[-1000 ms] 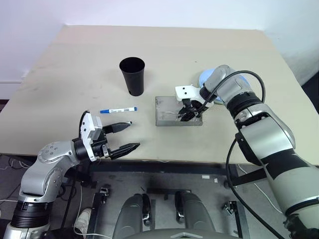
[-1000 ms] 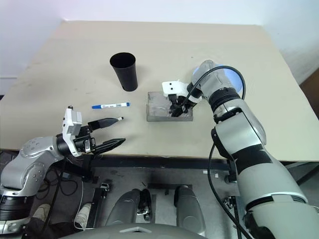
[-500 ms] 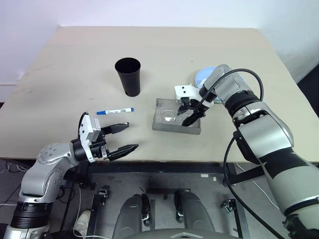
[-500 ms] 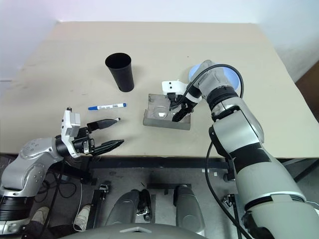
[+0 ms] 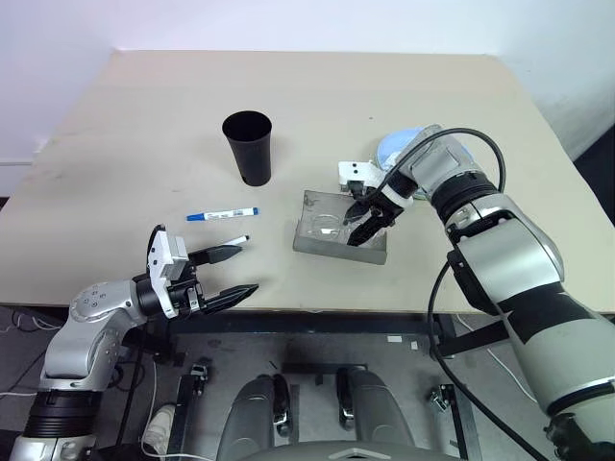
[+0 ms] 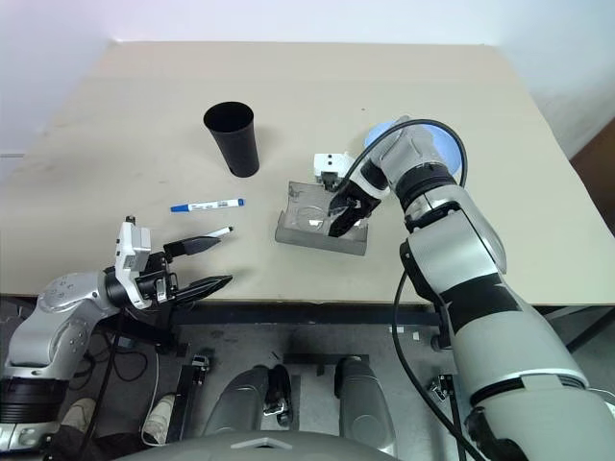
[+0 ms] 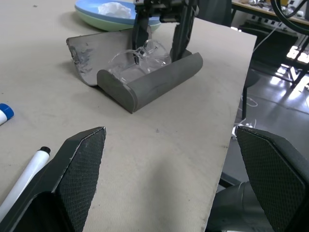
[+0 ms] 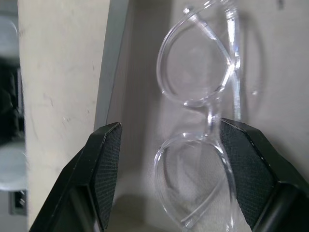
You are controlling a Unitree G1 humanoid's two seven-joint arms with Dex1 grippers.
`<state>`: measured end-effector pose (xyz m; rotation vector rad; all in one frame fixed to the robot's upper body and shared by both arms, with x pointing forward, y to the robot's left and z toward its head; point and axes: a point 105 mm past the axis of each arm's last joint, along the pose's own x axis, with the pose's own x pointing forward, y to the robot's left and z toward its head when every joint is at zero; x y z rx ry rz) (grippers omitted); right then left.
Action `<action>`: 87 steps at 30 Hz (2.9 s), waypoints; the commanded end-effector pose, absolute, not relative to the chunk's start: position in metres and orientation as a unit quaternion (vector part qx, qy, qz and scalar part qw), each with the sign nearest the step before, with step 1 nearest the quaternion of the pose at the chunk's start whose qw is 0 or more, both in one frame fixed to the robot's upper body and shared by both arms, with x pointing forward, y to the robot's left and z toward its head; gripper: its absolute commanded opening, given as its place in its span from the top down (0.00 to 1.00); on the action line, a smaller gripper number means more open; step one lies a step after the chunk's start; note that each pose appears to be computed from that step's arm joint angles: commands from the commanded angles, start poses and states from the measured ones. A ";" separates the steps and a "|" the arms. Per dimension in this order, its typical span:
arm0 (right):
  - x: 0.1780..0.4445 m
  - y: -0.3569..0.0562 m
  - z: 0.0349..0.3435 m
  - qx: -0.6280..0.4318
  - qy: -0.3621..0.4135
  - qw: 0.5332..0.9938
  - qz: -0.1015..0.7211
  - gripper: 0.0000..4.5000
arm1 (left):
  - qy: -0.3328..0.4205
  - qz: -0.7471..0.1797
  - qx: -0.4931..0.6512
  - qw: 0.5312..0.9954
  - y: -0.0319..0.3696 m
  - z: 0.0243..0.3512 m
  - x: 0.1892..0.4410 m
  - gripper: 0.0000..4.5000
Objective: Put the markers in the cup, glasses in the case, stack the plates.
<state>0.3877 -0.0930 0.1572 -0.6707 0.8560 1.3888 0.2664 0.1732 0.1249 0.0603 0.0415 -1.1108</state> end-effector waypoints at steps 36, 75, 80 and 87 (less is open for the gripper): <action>0.364 -0.088 0.174 -0.218 0.395 0.646 0.616 0.27 | 0.002 -0.550 0.038 0.834 0.152 0.141 0.275 0.00; 0.424 -0.100 0.234 -0.020 0.172 0.858 0.483 0.94 | -0.008 -0.527 0.035 0.849 0.170 0.140 0.281 0.00; 0.449 -0.113 0.213 -0.063 0.160 0.901 0.397 1.00 | -0.009 -0.531 0.038 0.847 0.165 0.143 0.283 0.00; 0.450 -0.124 0.179 -0.157 0.211 0.886 0.382 1.00 | -0.012 -0.534 0.042 0.844 0.161 0.147 0.284 0.00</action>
